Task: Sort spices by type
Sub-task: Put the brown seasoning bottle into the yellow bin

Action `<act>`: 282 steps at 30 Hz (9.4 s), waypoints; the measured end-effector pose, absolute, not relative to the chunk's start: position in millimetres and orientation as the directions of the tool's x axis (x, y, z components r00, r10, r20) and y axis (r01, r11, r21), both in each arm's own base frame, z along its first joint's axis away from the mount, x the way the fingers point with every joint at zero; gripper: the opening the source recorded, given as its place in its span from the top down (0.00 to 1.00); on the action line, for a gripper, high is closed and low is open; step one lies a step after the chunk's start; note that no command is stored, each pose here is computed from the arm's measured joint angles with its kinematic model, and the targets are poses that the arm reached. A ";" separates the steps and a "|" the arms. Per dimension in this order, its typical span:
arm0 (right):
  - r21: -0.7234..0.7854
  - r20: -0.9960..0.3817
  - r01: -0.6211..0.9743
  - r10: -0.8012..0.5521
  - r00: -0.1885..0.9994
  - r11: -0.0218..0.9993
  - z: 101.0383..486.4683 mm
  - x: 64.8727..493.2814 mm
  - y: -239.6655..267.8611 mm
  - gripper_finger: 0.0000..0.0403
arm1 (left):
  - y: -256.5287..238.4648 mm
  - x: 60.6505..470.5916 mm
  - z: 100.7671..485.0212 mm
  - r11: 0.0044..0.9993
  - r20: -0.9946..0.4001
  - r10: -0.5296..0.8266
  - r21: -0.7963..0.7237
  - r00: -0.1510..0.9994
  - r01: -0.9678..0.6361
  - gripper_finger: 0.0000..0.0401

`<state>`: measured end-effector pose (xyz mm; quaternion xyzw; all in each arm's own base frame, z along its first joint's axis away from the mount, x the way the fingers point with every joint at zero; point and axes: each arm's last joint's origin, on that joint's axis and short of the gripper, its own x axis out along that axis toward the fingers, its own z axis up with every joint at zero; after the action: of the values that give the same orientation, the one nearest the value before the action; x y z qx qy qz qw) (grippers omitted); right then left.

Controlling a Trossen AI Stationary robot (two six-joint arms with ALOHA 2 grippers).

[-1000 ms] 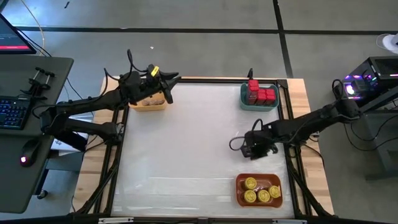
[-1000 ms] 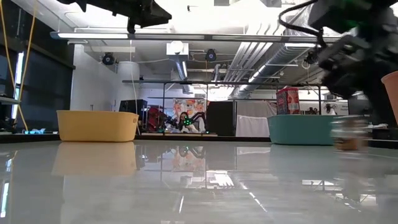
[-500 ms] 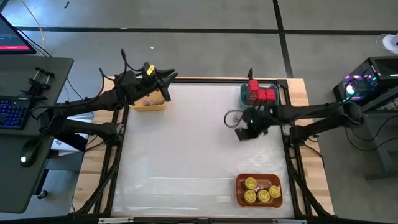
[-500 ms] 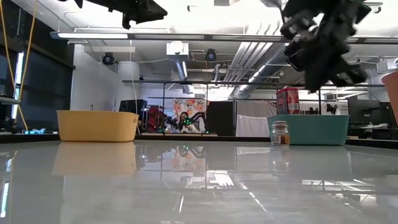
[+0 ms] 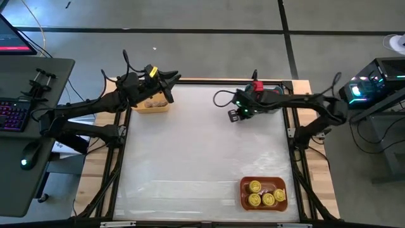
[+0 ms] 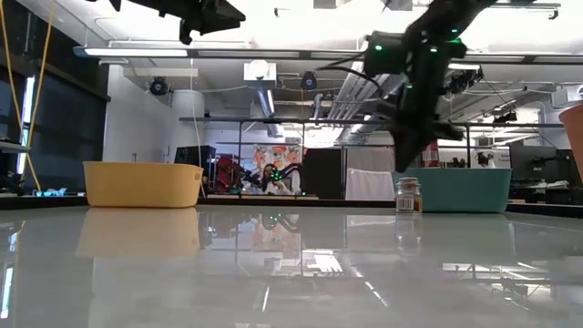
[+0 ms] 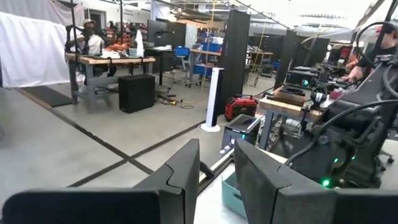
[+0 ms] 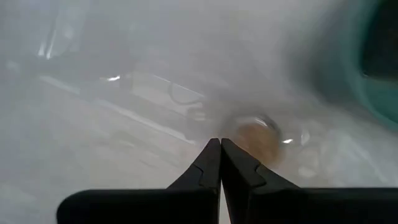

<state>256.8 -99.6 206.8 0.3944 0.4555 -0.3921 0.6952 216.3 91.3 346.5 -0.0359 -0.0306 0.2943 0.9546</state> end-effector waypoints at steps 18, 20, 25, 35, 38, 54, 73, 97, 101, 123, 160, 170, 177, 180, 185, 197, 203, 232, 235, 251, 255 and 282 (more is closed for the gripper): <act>0.004 -0.993 0.802 -0.093 0.074 0.597 209.6 263.9 -106.7 1.00 | 90.8 216.6 346.1 0.822 0.033 0.562 -0.131 0.827 -0.554 0.78; 0.011 -0.992 0.810 -0.095 0.082 0.587 207.1 263.8 -107.2 1.00 | 90.8 216.6 346.1 0.822 0.033 0.562 -0.134 0.827 -0.553 0.78; 0.032 -0.987 0.812 -0.112 0.119 0.583 207.8 267.7 -108.7 1.00 | 90.7 216.7 346.0 0.824 0.033 0.559 -0.134 0.828 -0.551 0.78; -0.025 -0.987 0.795 -0.140 0.076 0.606 206.2 266.5 -110.0 1.00 | 90.1 217.0 346.0 0.837 0.033 0.539 -0.134 0.841 -0.531 0.78; -0.008 -0.988 0.794 -0.128 0.088 0.608 201.2 270.9 -111.4 1.00 | 90.1 217.1 346.0 0.837 0.033 0.539 -0.134 0.842 -0.531 0.78; 0.315 -0.894 0.733 -0.070 0.442 0.603 188.8 316.0 -117.5 1.00 | 68.9 204.9 361.4 0.879 0.107 0.475 -0.026 0.873 -0.475 0.78; 0.448 -0.797 0.581 0.009 0.604 0.679 172.4 411.1 -118.5 1.00 | 60.0 186.4 375.6 0.878 0.180 0.474 -0.028 0.862 -0.477 0.78; 0.486 -0.716 0.248 0.219 0.662 0.838 181.2 516.7 -92.8 1.00 | 51.4 169.3 377.2 0.870 0.141 0.490 -0.025 0.860 -0.492 0.78; 0.456 -0.685 0.214 0.186 0.705 0.864 211.0 511.6 -108.7 1.00 | 51.0 167.5 378.3 0.867 0.148 0.492 0.007 0.858 -0.498 0.78; 0.097 -0.881 0.493 -0.156 0.447 0.865 336.9 339.8 -236.1 1.00 | 47.9 220.8 356.2 0.974 -0.594 0.171 -0.019 0.786 -0.226 0.52; 0.032 -0.846 0.588 -0.292 0.447 0.808 428.1 245.7 -195.3 1.00 | 66.6 309.6 186.4 0.913 -0.999 -0.020 -0.004 -0.036 -0.409 0.42; 0.036 -0.845 0.593 -0.293 0.448 0.804 428.1 245.8 -195.4 1.00 | 67.9 316.3 165.1 0.914 -0.996 -0.029 0.009 -0.086 -0.406 0.42; 0.034 -0.841 0.591 -0.297 0.453 0.806 428.5 246.3 -195.8 1.00 | 68.1 317.8 164.9 0.930 -0.997 -0.029 -0.001 -0.071 -0.367 0.46; 0.034 -0.841 0.591 -0.297 0.453 0.806 428.5 246.3 -195.9 1.00 | 67.7 317.1 165.1 0.930 -0.996 -0.038 -0.007 -0.077 -0.367 0.56; 0.031 -0.841 0.587 -0.297 0.453 0.809 428.4 246.4 -195.9 1.00 | 65.7 310.0 170.5 0.931 -0.990 -0.075 -0.026 -0.121 -0.365 0.66; 0.039 -0.837 0.581 -0.291 0.463 0.813 428.7 247.0 -196.0 1.00 | 135.4 260.2 295.3 0.778 -0.939 0.340 0.246 0.058 -0.578 0.66; 0.055 -0.834 0.569 -0.276 0.478 0.821 429.0 248.1 -195.1 1.00 | 186.6 197.3 304.3 0.554 -0.945 0.326 0.223 -0.037 -0.802 0.66; 0.100 -0.843 0.485 -0.185 0.505 0.869 415.2 262.9 -202.7 1.00 | 187.5 136.0 212.2 0.086 -0.968 0.170 0.200 -0.184 -0.976 0.66; 0.101 -0.843 0.487 -0.185 0.505 0.868 415.3 262.8 -202.6 1.00 | 187.4 134.7 211.9 0.096 -0.973 0.150 0.191 -0.175 -0.977 0.66; 0.107 -0.846 0.489 -0.179 0.502 0.866 415.0 262.4 -202.2 1.00 | 186.6 133.5 210.7 0.124 -0.976 0.126 0.191 -0.176 -0.974 0.44; 0.109 -0.846 0.492 -0.179 0.502 0.864 414.9 262.3 -202.2 1.00 | 186.7 133.5 210.6 0.124 -0.976 0.127 0.191 -0.176 -0.974 0.44; 0.120 -0.847 0.510 -0.180 0.501 0.852 415.0 262.2 -202.1 1.00 | 239.2 144.5 200.9 0.201 -0.975 0.144 0.194 -0.167 -0.960 0.44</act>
<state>262.2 -202.1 415.0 0.1807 0.4563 -0.2036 0.8472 144.5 239.2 200.9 -0.3633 0.5620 0.5173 0.5334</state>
